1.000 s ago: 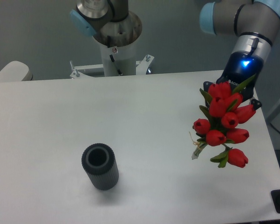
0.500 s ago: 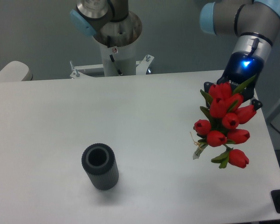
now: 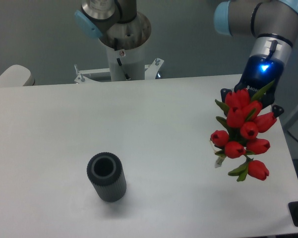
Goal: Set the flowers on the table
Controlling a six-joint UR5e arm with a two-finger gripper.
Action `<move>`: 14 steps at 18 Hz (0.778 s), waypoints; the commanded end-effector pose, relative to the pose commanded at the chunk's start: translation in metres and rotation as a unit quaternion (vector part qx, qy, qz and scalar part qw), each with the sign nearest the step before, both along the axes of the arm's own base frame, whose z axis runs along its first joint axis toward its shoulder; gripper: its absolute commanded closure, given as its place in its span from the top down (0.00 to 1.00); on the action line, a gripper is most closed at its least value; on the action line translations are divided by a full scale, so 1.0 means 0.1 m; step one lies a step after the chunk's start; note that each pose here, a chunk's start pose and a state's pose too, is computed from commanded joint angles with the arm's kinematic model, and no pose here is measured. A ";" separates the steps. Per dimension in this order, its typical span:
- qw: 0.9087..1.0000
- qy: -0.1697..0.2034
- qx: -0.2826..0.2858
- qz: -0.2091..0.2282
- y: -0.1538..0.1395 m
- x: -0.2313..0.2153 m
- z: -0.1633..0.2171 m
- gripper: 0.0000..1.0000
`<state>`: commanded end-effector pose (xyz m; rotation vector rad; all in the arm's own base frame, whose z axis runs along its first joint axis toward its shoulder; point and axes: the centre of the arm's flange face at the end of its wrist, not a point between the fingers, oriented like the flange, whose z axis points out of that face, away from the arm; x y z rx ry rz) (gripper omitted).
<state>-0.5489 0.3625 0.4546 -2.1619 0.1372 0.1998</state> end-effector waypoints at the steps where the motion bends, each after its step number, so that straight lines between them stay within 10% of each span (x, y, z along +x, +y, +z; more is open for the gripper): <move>1: 1.000 0.007 -0.011 0.004 -0.01 -0.01 -0.01 0.31; 8: 0.988 0.083 -0.126 -0.020 -0.03 0.24 -0.28 0.31; 14: 0.953 0.141 -0.261 -0.057 0.08 0.56 -0.61 0.31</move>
